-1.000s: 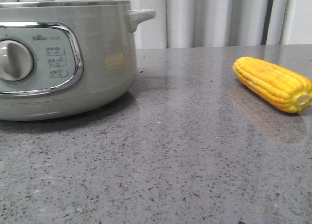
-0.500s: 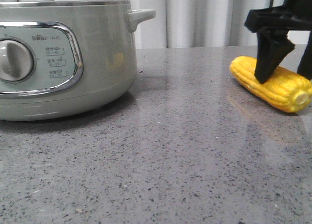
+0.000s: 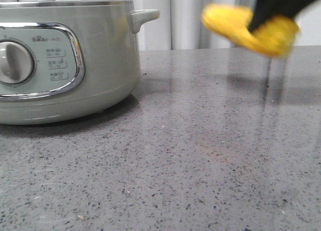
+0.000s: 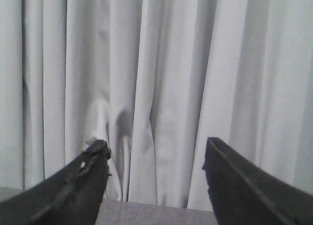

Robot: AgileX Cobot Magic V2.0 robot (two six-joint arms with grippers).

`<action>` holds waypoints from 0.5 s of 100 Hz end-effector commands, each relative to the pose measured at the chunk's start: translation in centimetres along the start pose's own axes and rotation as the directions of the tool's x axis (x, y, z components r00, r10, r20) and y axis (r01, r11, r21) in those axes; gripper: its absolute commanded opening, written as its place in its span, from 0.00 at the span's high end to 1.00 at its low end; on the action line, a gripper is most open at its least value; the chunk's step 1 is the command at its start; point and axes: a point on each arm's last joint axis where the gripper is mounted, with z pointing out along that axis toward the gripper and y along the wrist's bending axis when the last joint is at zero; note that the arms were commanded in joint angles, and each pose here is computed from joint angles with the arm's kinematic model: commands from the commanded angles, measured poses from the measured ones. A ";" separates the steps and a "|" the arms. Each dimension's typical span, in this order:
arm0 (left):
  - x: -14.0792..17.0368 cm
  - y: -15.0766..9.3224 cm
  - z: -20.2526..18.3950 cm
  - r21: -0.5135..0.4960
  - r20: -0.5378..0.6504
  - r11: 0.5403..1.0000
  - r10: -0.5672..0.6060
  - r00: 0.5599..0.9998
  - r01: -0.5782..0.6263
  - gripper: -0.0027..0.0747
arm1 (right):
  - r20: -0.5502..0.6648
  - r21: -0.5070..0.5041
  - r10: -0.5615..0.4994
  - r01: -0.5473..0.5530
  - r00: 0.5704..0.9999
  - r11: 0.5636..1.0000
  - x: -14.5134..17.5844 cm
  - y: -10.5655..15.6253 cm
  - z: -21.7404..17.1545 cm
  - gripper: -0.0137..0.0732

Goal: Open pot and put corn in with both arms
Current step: 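Carry the corn over the open pot and release it inside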

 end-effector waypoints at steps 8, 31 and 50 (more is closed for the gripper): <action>-1.8 -0.2 0.1 0.005 0.100 1.000 -0.009 0.995 0.008 0.44 | 0.340 -0.100 -0.097 0.138 0.936 0.985 -4.3 5.2 -6.0 0.87; -1.8 -0.2 0.1 0.005 0.100 1.000 -0.009 0.995 0.008 0.44 | 0.473 -0.201 -0.146 0.268 0.869 0.942 -6.6 11.7 -4.8 0.87; -1.8 -0.2 0.1 0.005 0.100 1.000 -0.009 0.995 0.008 0.44 | 0.425 -0.234 -0.179 0.299 0.887 0.925 -7.0 14.7 0.2 0.87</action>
